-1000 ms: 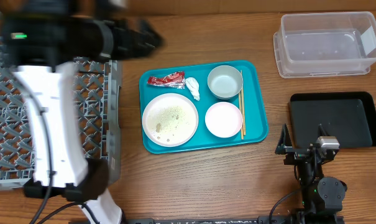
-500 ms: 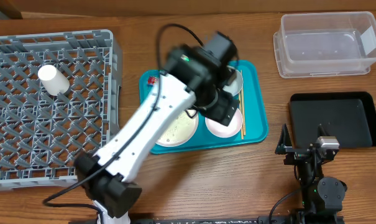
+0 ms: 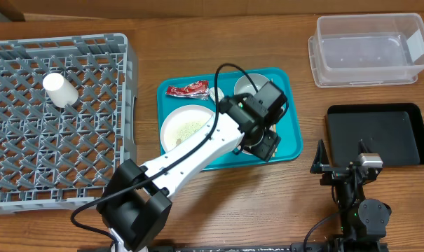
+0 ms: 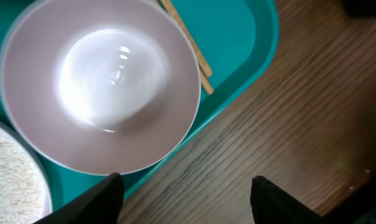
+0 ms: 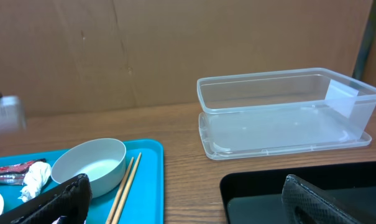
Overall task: Sort waste into correct bins and load items into the dishwasher
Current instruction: 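Move the left gripper to the pink bowl and grasp its rim, then carry the pink bowl to the dish rack and set it down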
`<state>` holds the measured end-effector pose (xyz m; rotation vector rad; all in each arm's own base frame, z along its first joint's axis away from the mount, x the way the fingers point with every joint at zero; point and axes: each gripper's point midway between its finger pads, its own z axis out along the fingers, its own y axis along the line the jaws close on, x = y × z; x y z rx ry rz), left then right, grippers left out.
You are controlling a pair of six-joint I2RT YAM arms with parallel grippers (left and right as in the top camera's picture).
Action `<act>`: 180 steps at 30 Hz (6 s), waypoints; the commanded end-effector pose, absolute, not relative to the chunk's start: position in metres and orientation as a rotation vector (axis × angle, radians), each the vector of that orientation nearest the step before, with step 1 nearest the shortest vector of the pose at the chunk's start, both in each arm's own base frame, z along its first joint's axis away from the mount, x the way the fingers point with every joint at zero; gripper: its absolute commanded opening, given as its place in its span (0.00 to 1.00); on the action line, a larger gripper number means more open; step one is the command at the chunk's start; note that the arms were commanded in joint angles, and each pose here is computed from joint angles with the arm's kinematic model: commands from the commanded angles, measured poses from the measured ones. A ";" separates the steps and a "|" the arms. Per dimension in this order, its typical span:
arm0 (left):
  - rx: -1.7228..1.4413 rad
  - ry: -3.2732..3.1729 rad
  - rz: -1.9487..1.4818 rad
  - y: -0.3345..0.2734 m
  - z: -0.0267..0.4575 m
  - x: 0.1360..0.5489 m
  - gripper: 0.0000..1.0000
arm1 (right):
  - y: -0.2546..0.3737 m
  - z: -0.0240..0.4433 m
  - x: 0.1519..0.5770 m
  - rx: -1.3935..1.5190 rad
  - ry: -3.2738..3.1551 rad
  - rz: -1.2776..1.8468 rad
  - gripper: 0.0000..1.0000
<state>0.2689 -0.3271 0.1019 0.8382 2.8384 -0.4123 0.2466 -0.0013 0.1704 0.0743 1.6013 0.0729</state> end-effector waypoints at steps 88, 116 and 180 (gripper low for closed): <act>-0.181 2.595 -0.896 -0.114 0.349 0.393 0.04 | -0.003 0.169 0.246 0.084 1.594 0.068 1.00; -0.695 2.085 -1.574 0.095 0.267 0.392 0.04 | -0.003 0.170 0.246 0.084 1.593 0.069 1.00; -1.286 2.142 -0.936 0.261 0.180 0.307 0.52 | -0.003 0.170 0.246 0.084 1.593 0.068 1.00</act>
